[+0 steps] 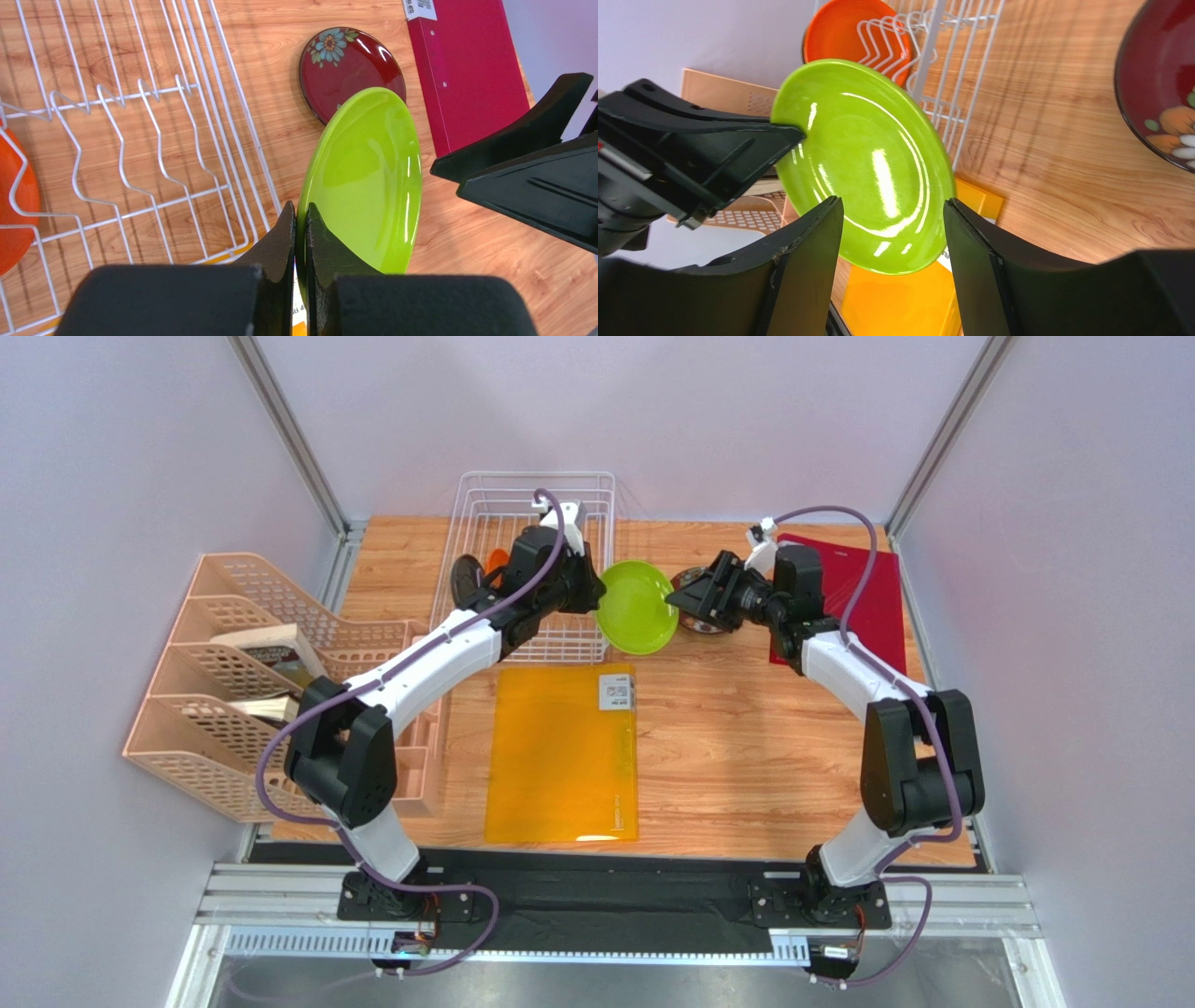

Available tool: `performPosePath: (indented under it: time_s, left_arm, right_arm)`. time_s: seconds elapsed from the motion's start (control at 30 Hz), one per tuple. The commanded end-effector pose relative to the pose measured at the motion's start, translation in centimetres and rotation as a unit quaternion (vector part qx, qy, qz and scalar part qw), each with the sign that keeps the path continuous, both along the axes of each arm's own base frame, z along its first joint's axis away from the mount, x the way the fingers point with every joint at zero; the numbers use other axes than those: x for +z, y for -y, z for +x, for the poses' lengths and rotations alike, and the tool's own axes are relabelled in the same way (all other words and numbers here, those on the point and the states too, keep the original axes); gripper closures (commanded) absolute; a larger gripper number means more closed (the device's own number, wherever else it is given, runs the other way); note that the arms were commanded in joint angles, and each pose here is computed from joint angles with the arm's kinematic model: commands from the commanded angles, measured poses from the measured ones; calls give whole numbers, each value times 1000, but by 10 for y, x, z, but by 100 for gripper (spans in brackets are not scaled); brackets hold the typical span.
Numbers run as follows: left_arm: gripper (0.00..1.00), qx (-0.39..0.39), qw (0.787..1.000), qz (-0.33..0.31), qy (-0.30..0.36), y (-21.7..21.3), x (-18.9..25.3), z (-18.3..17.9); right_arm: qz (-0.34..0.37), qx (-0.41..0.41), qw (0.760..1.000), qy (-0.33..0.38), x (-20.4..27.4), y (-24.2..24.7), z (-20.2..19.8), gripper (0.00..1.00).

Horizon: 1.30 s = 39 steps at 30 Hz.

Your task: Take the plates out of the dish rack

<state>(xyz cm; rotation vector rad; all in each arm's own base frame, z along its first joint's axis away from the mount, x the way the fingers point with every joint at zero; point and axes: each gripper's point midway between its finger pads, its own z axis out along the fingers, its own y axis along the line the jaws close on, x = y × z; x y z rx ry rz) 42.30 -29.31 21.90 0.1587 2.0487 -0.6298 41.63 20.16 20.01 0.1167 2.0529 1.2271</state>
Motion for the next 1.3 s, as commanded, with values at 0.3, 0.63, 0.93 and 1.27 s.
performPosePath:
  time_s: [0.3, 0.63, 0.93, 1.27]
  left_arm:
    - [100, -14, 997, -57, 51, 14, 49, 5]
    - [100, -10, 997, -53, 51, 10, 47, 1]
    - [100, -11, 997, -54, 52, 11, 47, 2]
    - [100, -40, 995, -78, 49, 27, 46, 2]
  right_arm:
    - [8, 5, 1000, 18, 6, -4, 5, 40]
    - [-32, -38, 999, 14, -4, 11, 9, 40]
    - [-33, -32, 999, 10, -8, 9, 9, 40]
    - [49, 94, 994, 30, 2, -34, -1, 45]
